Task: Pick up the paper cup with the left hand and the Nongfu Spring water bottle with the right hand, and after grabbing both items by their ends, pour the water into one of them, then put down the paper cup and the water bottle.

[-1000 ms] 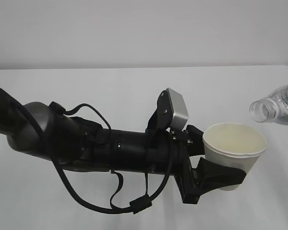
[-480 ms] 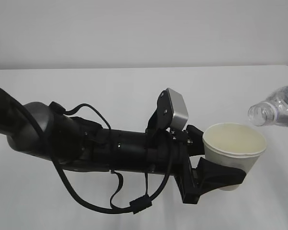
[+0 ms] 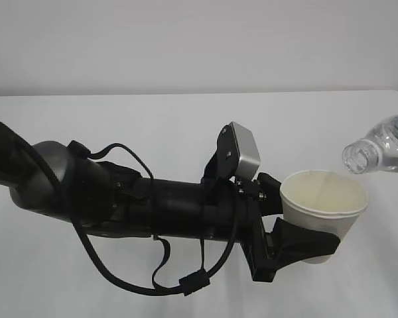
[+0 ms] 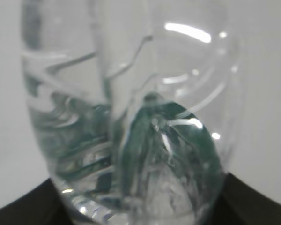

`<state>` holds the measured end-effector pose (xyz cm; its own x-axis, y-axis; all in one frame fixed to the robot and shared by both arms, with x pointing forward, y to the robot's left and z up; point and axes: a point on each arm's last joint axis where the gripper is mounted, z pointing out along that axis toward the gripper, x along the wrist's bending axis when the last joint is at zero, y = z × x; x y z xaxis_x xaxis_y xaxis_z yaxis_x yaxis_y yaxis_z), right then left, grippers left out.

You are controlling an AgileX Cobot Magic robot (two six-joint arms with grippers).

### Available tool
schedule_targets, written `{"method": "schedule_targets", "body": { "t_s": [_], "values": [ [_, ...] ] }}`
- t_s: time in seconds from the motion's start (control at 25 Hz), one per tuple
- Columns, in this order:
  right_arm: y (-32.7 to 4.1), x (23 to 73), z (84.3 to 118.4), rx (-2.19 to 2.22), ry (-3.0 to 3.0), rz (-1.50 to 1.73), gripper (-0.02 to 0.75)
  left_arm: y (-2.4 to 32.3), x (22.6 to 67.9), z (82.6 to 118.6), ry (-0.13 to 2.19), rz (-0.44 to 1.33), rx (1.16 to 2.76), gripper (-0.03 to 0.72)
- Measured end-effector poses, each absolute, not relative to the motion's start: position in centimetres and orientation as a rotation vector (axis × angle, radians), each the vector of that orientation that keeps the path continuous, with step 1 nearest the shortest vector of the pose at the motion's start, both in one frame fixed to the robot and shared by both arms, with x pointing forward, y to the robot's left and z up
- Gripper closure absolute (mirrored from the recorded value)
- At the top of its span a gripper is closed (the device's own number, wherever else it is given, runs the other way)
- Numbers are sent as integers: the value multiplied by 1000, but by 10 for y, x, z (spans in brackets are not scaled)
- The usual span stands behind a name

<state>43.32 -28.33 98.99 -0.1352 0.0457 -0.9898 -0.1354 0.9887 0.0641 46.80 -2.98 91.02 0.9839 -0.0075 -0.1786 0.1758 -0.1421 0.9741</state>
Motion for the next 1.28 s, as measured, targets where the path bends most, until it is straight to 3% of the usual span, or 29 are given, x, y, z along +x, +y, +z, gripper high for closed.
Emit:
{"method": "schedule_targets", "body": {
  "t_s": [1.28],
  "values": [
    [-283,437,997,-93,1658,138,291,-30,468,910,127,-159,1708,207]
  ]
}}
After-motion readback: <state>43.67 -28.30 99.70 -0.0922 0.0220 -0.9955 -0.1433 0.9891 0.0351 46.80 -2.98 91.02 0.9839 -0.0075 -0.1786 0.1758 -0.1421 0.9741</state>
